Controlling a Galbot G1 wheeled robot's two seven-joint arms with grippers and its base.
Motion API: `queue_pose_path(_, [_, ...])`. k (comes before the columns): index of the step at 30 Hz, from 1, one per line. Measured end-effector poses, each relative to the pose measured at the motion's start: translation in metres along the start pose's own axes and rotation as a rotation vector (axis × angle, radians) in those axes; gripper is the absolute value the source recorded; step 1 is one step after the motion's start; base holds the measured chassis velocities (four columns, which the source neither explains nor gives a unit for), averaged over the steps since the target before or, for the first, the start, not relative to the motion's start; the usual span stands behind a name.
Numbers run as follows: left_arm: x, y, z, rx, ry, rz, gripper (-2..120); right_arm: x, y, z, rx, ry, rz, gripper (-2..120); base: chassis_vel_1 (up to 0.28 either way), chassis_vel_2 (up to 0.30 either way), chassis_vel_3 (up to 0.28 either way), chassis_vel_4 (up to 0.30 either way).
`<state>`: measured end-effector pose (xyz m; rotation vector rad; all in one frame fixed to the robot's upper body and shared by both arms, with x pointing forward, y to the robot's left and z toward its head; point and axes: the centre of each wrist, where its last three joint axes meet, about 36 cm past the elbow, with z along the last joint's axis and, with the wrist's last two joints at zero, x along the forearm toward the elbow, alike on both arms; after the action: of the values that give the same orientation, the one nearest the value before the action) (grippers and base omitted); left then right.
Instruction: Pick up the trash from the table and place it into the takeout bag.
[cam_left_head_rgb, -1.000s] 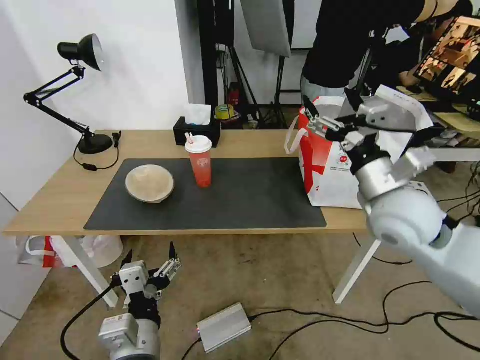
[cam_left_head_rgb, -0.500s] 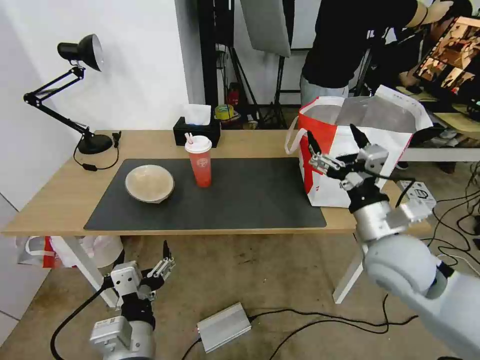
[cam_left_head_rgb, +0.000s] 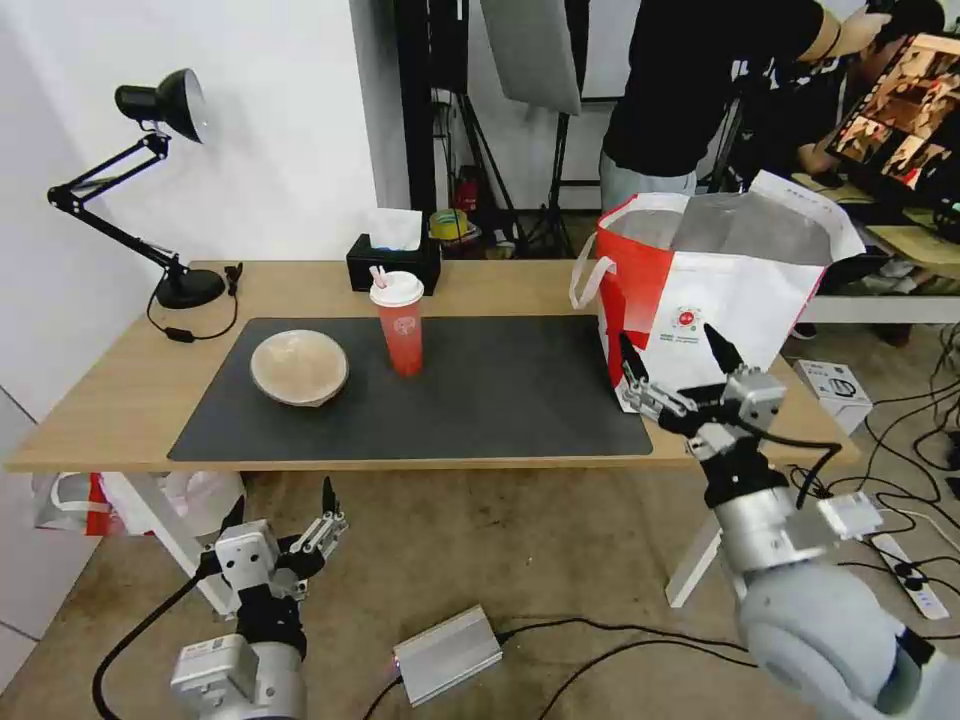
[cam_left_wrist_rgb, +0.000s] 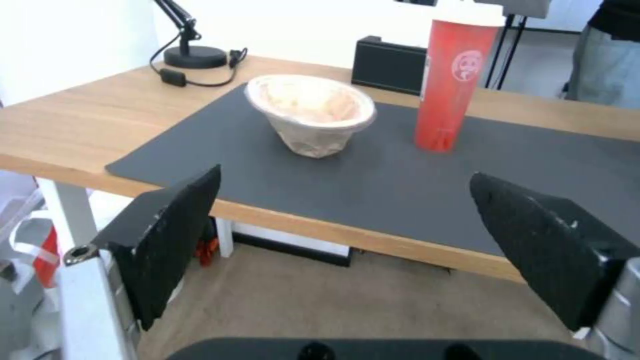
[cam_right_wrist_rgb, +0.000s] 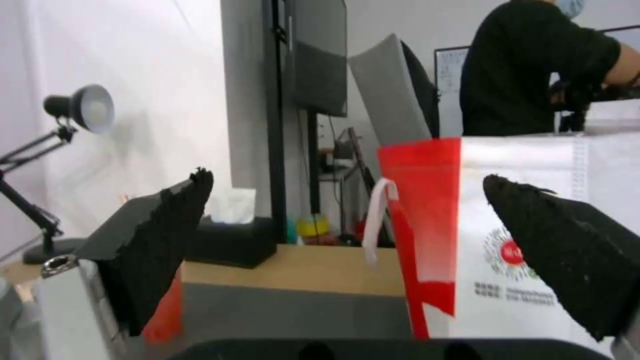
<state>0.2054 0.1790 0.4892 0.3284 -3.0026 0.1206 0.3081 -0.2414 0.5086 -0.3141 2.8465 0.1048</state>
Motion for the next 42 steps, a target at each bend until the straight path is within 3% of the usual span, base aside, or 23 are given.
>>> queue_pose_path(22, [0.000,0.001,0.000,-0.004,-0.004,0.014,100,0.064,0.019,0.047,0.046,0.079,0.020,100,0.000,0.000,0.000,0.000])
queue_pose_path(42, [0.000,0.001,0.001,-0.007,-0.005,0.013,100,0.095,0.038,0.060,0.009,0.142,0.045,100,0.000,0.000,0.000,0.000])
